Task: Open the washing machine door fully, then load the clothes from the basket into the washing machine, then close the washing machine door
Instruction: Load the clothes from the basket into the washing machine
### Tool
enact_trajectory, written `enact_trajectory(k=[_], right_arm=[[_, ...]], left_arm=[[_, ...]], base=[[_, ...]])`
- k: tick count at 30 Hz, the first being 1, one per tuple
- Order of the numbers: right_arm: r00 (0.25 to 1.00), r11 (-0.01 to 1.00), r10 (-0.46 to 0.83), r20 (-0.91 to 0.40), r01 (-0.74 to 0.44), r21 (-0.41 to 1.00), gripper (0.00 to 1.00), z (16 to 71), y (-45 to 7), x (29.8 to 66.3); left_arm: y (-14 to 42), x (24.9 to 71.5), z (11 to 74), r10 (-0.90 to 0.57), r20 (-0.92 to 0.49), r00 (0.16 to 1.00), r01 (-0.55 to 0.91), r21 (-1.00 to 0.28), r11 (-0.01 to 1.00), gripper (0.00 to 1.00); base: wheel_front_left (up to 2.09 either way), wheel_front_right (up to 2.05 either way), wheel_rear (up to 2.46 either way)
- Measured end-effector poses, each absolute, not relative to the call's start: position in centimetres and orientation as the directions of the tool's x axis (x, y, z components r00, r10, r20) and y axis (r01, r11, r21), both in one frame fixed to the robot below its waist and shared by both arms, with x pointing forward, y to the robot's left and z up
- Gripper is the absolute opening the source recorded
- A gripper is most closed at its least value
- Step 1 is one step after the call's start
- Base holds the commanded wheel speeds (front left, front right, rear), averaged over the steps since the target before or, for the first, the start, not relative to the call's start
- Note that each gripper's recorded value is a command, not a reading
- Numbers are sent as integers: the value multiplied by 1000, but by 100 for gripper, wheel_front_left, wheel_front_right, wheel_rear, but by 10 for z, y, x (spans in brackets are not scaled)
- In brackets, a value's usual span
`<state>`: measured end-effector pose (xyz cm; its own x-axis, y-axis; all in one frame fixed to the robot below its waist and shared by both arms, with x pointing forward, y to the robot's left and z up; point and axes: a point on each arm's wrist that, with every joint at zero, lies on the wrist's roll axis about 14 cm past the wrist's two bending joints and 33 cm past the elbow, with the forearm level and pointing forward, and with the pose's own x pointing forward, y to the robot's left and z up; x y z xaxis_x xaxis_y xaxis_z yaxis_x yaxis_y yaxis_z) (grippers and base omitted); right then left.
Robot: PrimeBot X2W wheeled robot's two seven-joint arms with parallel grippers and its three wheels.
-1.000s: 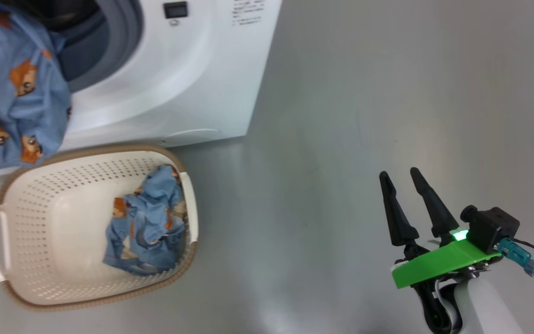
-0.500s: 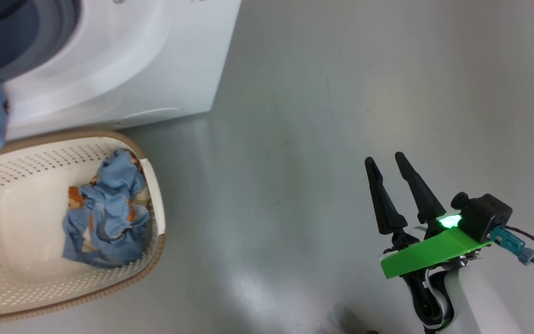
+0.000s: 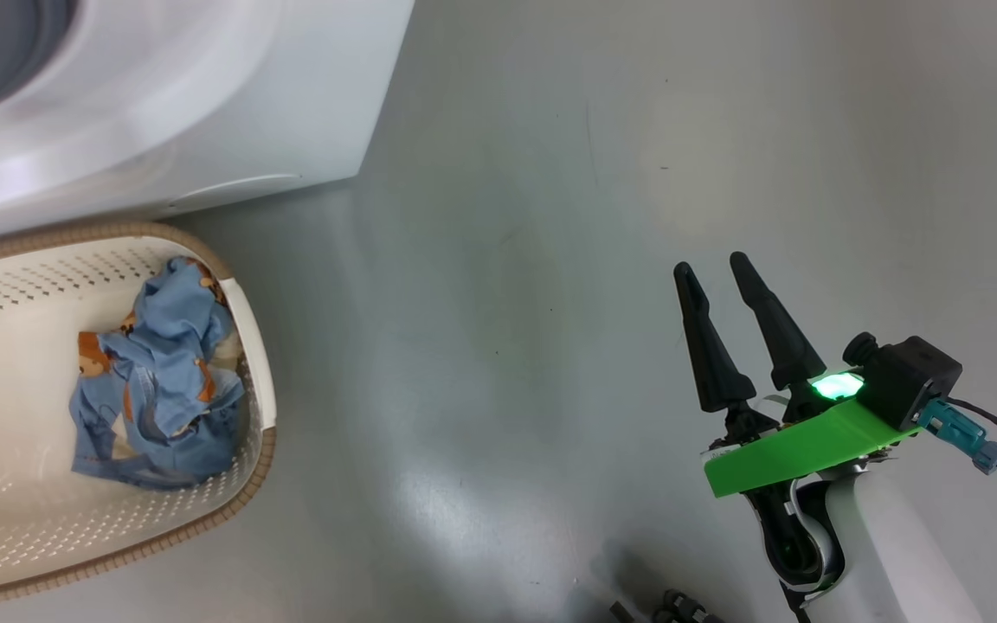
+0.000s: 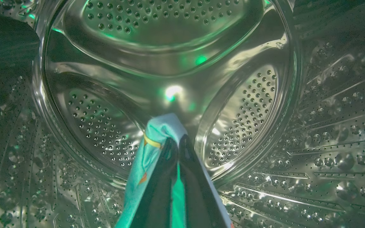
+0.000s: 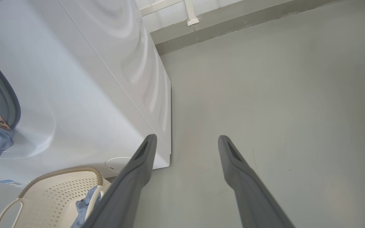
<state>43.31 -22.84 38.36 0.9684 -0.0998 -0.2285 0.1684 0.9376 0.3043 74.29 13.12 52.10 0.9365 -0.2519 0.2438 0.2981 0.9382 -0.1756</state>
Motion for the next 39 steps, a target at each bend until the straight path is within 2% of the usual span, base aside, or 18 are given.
enact_trajectory(k=[5,6,7,9,18,24,39], right_arm=[[969,936,-97,-229,167,310,100,383,-227,433],[969,936,-96,-228,166,311,100,384,-227,433],[969,936,-95,-227,165,312,100,384,-226,434],[970,936,-92,-225,161,314,100,385,-225,434],[975,934,-78,-208,144,326,100,391,-220,436],[978,935,-63,-199,128,332,100,394,-215,438],[987,944,-27,-161,78,319,100,404,-203,446]], left_arm=[[124,731,478,-268,145,952,292,-179,939,0],[123,728,466,-272,110,956,289,-180,940,7],[121,725,457,-281,81,956,291,-173,941,41],[121,722,443,-284,32,958,285,-169,943,100],[123,703,395,-293,-196,936,268,-145,952,100],[118,697,407,-310,-168,936,286,-153,946,100],[141,661,419,-260,-112,959,227,-243,943,100]], base=[[0,0,0],[0,0,0],[0,0,0],[0,0,0],[0,0,0],[0,0,0],[0,0,0]])
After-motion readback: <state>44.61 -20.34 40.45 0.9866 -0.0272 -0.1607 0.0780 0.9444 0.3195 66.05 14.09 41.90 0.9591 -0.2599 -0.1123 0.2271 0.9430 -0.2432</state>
